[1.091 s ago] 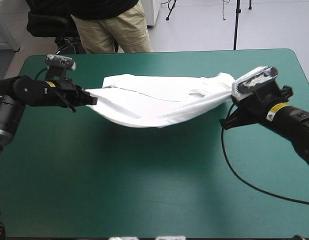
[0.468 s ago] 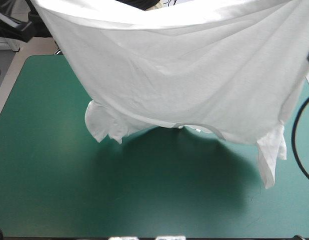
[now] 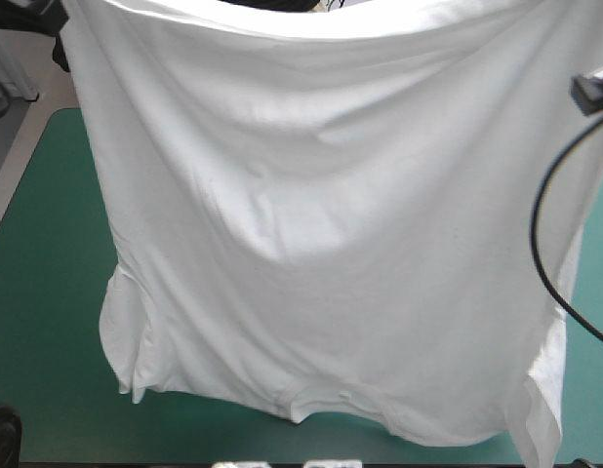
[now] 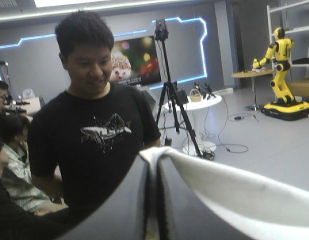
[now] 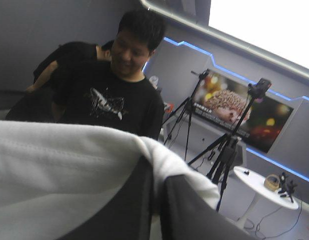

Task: Fold the cloth

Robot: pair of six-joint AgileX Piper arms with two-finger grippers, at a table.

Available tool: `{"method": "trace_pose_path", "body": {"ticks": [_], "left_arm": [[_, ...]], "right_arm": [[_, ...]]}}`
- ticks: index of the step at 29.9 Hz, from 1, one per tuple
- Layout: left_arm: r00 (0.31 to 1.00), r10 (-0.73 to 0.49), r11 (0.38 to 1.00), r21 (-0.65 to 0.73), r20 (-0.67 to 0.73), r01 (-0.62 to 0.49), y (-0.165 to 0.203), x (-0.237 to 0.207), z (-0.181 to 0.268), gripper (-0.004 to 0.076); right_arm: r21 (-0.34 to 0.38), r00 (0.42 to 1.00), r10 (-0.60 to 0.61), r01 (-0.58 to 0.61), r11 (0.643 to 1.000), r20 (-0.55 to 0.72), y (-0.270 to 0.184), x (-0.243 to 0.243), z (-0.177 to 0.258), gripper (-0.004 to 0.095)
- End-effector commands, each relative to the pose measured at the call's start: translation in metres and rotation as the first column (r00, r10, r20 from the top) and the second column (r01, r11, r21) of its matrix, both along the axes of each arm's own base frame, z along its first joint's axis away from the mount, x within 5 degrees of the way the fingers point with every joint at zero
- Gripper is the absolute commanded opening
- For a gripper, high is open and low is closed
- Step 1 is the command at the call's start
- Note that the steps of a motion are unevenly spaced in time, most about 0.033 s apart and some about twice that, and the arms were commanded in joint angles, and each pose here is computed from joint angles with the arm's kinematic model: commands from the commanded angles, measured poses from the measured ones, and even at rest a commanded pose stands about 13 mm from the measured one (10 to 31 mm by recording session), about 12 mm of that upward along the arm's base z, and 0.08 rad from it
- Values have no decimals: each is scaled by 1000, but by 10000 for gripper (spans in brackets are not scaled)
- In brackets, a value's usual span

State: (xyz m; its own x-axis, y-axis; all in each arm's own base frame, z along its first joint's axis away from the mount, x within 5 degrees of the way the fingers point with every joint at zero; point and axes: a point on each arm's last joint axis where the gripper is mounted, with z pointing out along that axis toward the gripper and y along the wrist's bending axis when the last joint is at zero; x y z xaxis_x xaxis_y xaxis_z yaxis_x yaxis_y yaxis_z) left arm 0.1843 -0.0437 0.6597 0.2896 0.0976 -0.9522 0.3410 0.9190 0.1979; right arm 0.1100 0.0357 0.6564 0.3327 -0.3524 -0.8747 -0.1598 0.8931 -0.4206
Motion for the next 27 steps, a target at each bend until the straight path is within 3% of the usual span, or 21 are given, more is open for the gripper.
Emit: {"method": "trace_pose_path", "body": {"ticks": [1,10,14,19,23,27], "left_arm": [[998,23,998,-56,57,-19,0,32,-1,-17],[975,127,977,-193,180,-91,3,125,-23,-17],[948,171,963,-249,267,-103,7,130,-19,-17],[904,217,967,-206,369,-148,10,115,-5,-17],[906,204,972,-190,371,-141,9,108,0,-17],[993,91,995,-36,77,-89,-3,129,-33,-17]], "right_arm": [[0,997,-36,36,999,65,12,37,3,-4],[-17,949,-59,68,998,310,51,128,-4,-18],[-17,913,-36,47,999,406,61,142,-6,-18],[2,902,-32,34,999,431,60,141,-3,-18],[64,937,-52,32,997,344,50,147,-8,-18],[111,994,-106,104,988,18,36,176,-40,-18]]}}
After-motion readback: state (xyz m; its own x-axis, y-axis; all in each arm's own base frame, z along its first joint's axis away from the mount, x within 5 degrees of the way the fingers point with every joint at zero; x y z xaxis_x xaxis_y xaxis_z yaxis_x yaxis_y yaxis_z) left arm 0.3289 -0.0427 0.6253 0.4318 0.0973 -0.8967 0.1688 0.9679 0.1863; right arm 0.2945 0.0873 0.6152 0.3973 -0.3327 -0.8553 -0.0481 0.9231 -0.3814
